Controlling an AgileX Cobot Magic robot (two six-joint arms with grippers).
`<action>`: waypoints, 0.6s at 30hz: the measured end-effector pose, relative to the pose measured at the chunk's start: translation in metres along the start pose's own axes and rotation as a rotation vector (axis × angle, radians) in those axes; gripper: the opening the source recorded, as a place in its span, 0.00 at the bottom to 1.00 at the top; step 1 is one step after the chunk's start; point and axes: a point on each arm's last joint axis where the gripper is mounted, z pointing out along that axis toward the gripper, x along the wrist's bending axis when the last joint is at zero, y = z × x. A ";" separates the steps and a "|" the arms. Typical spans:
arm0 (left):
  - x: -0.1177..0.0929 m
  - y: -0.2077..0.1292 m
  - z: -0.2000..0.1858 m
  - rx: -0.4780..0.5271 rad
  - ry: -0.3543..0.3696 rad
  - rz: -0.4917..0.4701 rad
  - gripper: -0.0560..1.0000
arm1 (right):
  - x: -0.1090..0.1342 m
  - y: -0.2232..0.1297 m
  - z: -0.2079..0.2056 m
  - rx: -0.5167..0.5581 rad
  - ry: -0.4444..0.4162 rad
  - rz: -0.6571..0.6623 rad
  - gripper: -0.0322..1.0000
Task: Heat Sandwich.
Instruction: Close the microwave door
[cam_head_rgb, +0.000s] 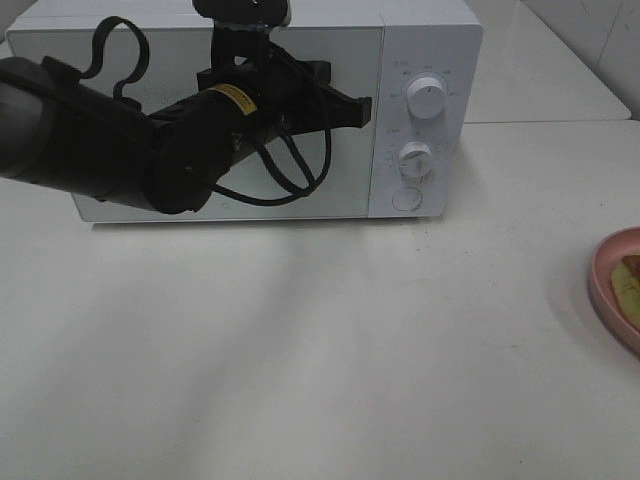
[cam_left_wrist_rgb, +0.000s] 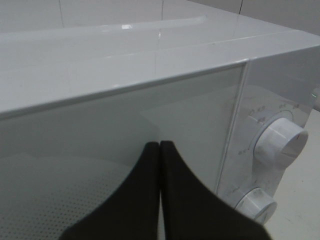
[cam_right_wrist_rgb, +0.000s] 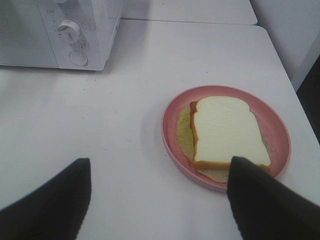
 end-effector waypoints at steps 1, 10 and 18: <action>0.000 0.000 0.000 0.000 0.000 0.000 0.05 | 0.000 0.000 0.000 0.000 0.000 0.000 0.74; 0.000 -0.001 0.000 0.003 0.000 0.000 0.05 | 0.000 0.000 0.000 0.000 0.000 0.000 0.74; 0.000 0.000 -0.001 0.017 -0.001 -0.003 0.05 | 0.000 0.000 0.000 0.000 0.000 0.000 0.74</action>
